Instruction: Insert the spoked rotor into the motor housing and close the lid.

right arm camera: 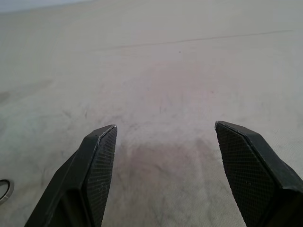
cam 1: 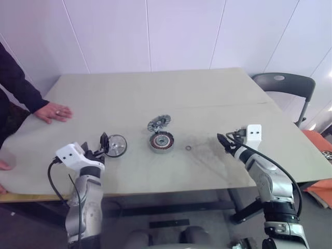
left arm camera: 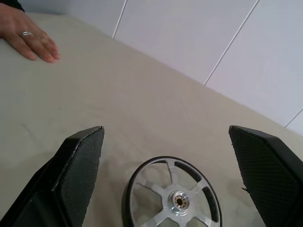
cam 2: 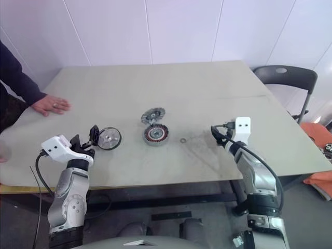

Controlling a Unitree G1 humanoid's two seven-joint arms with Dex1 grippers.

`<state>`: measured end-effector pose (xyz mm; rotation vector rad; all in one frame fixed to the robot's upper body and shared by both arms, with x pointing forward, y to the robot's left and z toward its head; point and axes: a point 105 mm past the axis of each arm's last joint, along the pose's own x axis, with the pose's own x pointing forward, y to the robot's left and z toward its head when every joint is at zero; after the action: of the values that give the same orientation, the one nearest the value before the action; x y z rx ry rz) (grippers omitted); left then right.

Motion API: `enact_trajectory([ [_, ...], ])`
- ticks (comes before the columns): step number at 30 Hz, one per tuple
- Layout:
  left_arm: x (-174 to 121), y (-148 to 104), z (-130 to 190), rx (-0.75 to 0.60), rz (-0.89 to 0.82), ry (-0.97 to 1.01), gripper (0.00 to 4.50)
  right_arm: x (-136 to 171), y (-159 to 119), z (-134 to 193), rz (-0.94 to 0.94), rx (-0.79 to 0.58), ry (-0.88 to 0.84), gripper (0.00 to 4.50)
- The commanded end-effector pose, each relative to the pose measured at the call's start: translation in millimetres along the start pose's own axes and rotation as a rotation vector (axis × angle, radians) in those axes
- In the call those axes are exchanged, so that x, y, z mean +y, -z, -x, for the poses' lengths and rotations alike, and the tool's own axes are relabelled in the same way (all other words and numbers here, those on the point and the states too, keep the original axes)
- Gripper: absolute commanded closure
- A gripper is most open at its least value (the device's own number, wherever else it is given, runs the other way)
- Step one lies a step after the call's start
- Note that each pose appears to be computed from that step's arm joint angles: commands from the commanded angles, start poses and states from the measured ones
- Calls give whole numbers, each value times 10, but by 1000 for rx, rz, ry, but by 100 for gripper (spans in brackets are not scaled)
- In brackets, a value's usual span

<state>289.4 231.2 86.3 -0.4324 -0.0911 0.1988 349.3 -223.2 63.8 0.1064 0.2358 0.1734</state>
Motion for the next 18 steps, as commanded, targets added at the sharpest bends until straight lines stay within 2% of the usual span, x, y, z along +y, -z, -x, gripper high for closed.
enact_trajectory([
  [1, -64, -162, -32, -59, -18, 30, 2, 76, -196, 4, 23, -70, -20, 104],
  [18, -75, -130, -28, -53, -11, 30, 2, 114, -210, -7, 21, -73, -35, 104],
])
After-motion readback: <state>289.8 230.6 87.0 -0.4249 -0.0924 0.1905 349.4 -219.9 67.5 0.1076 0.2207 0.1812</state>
